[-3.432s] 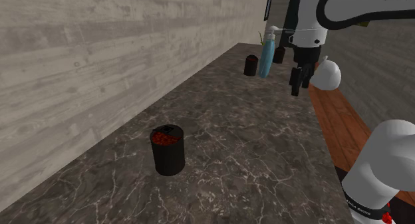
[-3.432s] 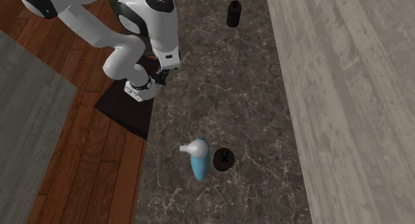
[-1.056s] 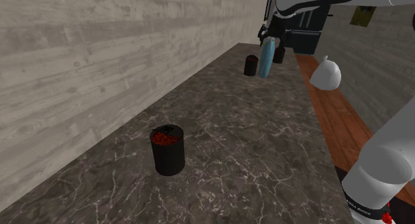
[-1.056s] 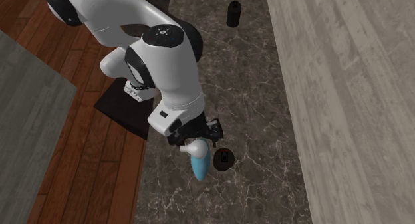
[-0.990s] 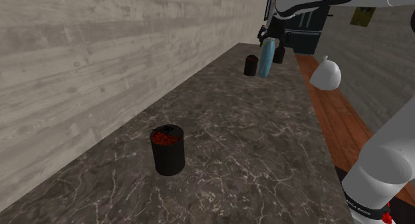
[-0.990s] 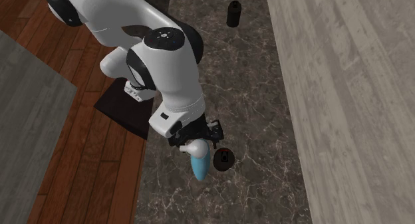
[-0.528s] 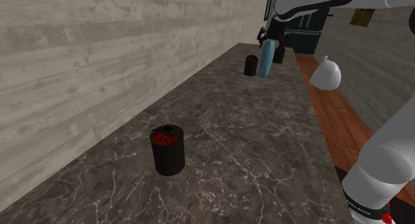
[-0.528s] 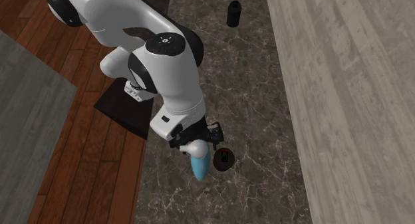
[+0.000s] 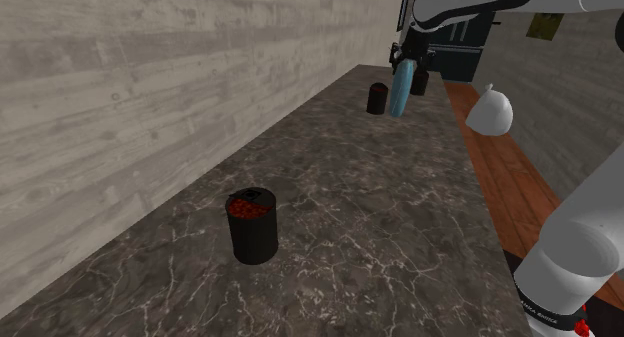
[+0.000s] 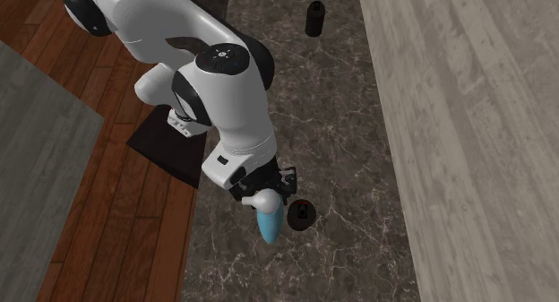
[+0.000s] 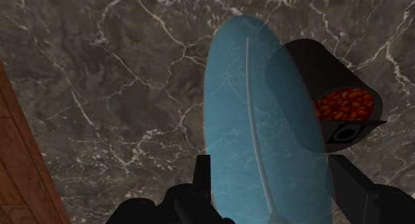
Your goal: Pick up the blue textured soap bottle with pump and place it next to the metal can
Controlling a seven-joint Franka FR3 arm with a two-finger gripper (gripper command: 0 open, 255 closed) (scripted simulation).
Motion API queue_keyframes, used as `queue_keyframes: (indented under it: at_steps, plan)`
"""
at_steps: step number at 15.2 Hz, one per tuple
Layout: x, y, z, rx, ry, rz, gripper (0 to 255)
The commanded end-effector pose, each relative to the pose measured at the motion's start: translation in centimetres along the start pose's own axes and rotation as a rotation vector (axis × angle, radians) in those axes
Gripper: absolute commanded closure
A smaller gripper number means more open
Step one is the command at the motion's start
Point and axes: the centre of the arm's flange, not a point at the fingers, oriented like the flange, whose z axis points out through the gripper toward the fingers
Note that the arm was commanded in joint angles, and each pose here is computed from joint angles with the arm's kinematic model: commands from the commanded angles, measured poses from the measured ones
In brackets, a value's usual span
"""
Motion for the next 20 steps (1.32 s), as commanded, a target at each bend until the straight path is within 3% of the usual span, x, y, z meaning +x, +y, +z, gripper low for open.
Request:
queue_keyframes:
  at_steps: [1,4,20]
  plan:
    - [0.0,0.0,0.1,0.000,-0.001,0.000,255]
    - [0.0,0.0,0.1,0.000,-0.001,0.000,255]
    - [3.2,-1.0,-7.7,0.000,-0.001,0.000,255]
